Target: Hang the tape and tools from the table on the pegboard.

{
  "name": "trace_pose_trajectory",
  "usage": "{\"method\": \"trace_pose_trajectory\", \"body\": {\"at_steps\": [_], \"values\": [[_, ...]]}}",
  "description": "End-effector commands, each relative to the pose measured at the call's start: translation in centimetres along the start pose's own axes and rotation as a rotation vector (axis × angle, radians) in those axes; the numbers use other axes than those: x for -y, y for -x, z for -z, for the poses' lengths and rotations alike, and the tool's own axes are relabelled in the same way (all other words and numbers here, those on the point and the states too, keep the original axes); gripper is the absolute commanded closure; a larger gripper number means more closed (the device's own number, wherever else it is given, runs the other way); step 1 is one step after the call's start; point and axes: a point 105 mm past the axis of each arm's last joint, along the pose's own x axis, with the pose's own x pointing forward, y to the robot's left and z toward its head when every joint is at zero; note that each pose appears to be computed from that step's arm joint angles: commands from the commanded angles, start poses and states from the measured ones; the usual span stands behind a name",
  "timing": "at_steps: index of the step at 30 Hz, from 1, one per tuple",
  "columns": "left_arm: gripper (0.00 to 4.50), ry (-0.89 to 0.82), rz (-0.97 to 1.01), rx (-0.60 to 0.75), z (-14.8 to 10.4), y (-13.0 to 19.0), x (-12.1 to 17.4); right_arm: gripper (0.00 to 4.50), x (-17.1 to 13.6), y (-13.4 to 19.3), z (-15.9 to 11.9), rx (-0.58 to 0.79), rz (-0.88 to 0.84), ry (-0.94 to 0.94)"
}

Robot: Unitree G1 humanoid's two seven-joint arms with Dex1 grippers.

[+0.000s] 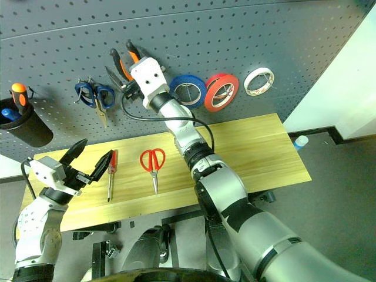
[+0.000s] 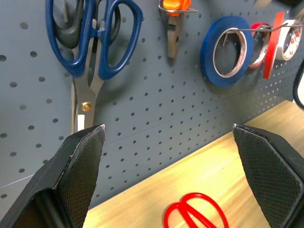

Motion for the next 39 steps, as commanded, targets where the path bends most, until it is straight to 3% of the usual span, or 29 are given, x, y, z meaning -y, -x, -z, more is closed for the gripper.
{"method": "trace_pose_trajectory", "body": {"at_steps": [1, 9, 14, 20, 24, 32, 39], "values": [[0.0, -0.018, -0.01, 0.028, -1.6, 1.0, -0.3, 0.03, -1.0, 1.0, -3.5, 0.138, -0.107, 0.081], [0.0, -0.003, -0.023, -0.071, -0.6, 2.9, -0.3, 0.03, -2.0, 6.0, -6.0, 0.06, -0.194, 0.121], [0.0, -0.011, -0.07, -0.298, 2.6, 2.1, 0.8, 0.03, -3.1, 12.8, -4.2, -0.224, -0.468, 0.016], [0.0, 0.135, -0.177, -0.446, 5.5, -0.5, 3.2, 0.03, -1.0, 21.0, -1.1, -0.573, -0.574, -0.164], [0.0, 0.184, -0.24, -0.625, 8.2, -2.5, 5.3, 0.03, 0.1, 25.7, -0.5, -0.681, -0.661, -0.238], [0.0, 0.217, -0.242, -0.979, 12.5, -5.0, 10.1, 0.03, 2.8, 27.9, 0.3, -0.705, -0.725, -0.137], [0.0, 0.219, -0.264, -1.081, 13.7, -6.9, 11.6, 0.03, 3.5, 28.0, 0.7, -0.701, -0.722, -0.102]]}}
